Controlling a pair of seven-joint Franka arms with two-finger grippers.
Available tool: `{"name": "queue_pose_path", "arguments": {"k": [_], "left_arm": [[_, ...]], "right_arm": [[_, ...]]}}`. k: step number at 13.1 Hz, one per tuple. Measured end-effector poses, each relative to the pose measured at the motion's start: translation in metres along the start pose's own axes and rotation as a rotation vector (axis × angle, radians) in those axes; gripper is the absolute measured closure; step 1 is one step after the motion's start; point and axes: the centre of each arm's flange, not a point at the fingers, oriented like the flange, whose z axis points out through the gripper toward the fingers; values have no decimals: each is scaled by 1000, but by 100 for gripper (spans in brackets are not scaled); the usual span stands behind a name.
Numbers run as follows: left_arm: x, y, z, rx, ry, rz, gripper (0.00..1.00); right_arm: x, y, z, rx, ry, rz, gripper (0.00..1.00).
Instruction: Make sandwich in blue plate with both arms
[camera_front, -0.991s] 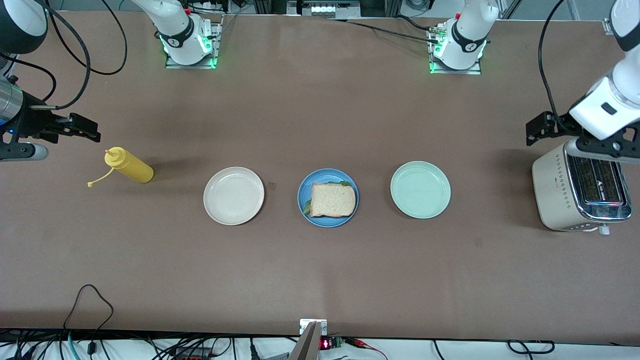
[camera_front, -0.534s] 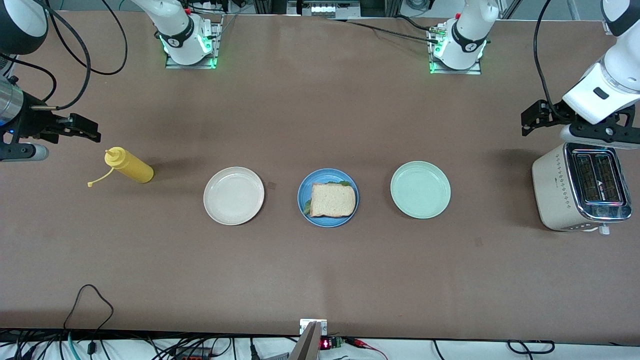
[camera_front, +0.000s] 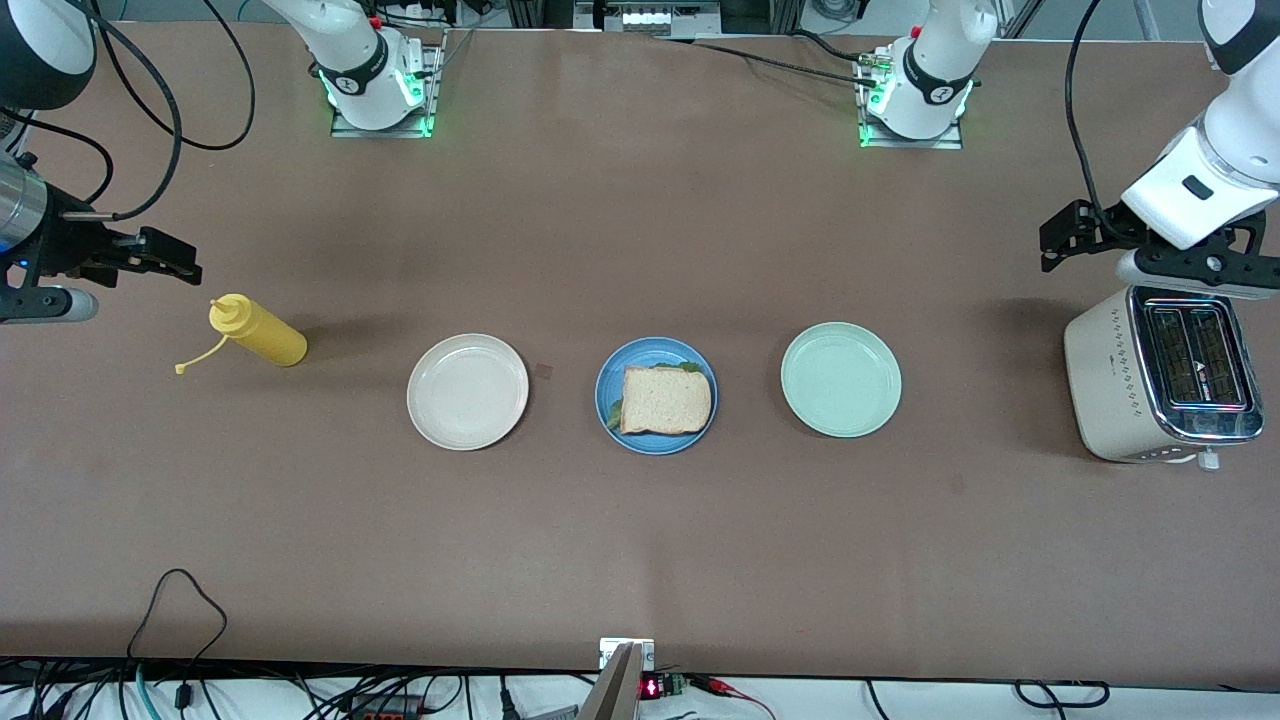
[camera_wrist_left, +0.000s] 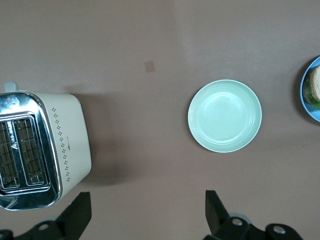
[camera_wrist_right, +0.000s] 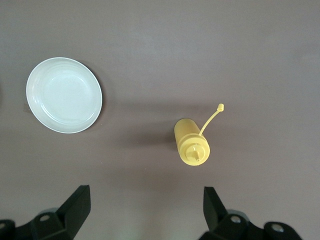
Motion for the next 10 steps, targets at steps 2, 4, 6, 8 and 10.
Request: {"name": "queue_pose_path", "arguments": {"k": [2,4,6,8,10], "left_arm": [[0,1,0,0,0,1,0],[0,2,0,0,0,2,0],[0,2,0,0,0,2,0],[0,3,0,0,-1,3,0],[0,3,1,0,-1,3,0]], "right_arm": [[0,0,0,0,0,0,0],[0,0,0,0,0,0,0],[0,0,0,0,0,0,0],[0,0,0,0,0,0,0],[0,0,0,0,-1,0,0]]}}
